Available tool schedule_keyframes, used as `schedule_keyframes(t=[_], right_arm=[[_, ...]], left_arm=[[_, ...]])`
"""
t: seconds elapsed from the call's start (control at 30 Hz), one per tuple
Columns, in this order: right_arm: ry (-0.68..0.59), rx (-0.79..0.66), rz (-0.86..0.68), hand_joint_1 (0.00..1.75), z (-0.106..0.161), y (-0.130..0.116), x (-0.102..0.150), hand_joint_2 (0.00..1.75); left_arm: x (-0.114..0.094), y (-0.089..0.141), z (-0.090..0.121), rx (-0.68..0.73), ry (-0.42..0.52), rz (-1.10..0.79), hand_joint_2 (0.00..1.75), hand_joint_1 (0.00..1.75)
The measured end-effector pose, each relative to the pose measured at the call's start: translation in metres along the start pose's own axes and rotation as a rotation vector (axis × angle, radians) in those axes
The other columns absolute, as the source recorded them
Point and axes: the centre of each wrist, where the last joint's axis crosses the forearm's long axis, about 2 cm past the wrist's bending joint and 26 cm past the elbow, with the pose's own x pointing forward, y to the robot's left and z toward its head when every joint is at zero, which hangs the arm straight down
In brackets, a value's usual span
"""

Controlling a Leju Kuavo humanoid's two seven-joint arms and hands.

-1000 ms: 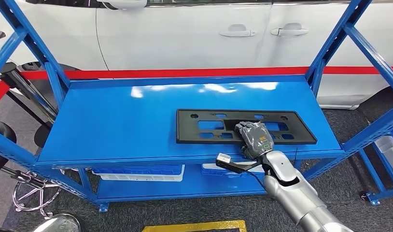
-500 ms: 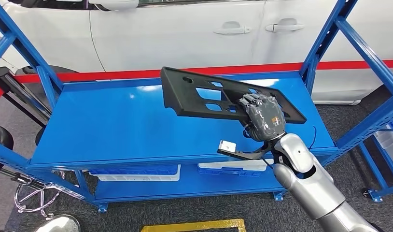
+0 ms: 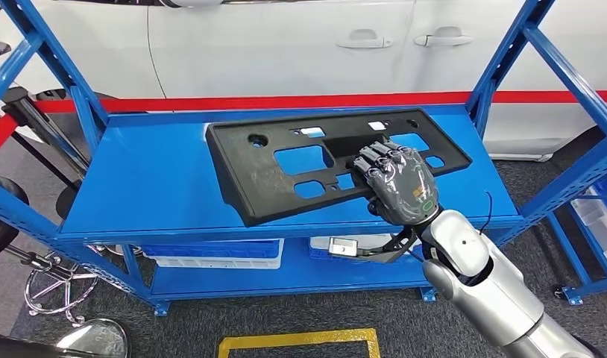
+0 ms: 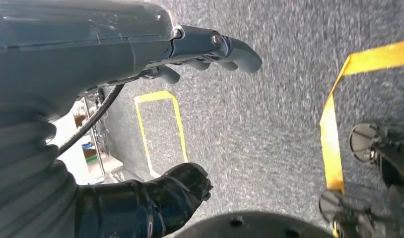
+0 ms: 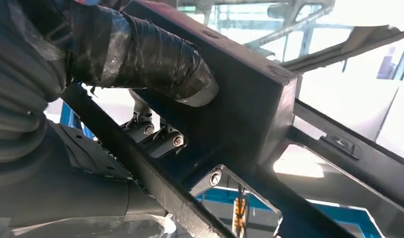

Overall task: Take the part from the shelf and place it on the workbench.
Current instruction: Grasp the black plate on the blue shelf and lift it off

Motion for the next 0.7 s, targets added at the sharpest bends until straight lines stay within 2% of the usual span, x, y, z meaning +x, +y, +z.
schedule_keyframes(t=[0.43, 0.7], right_arm=[[-0.044, -0.005, 0.011, 1.75, 0.003, -0.004, 0.006, 1.75], [0.001, -0.012, 0.052, 1.75, 0.067, -0.017, -0.006, 1.75]], left_arm=[[0.0, -0.003, 0.0, -0.005, 0.002, 0.005, 1.75, 0.0], [0.006, -0.017, 0.002, 0.001, -0.002, -0.067, 1.75, 0.0]])
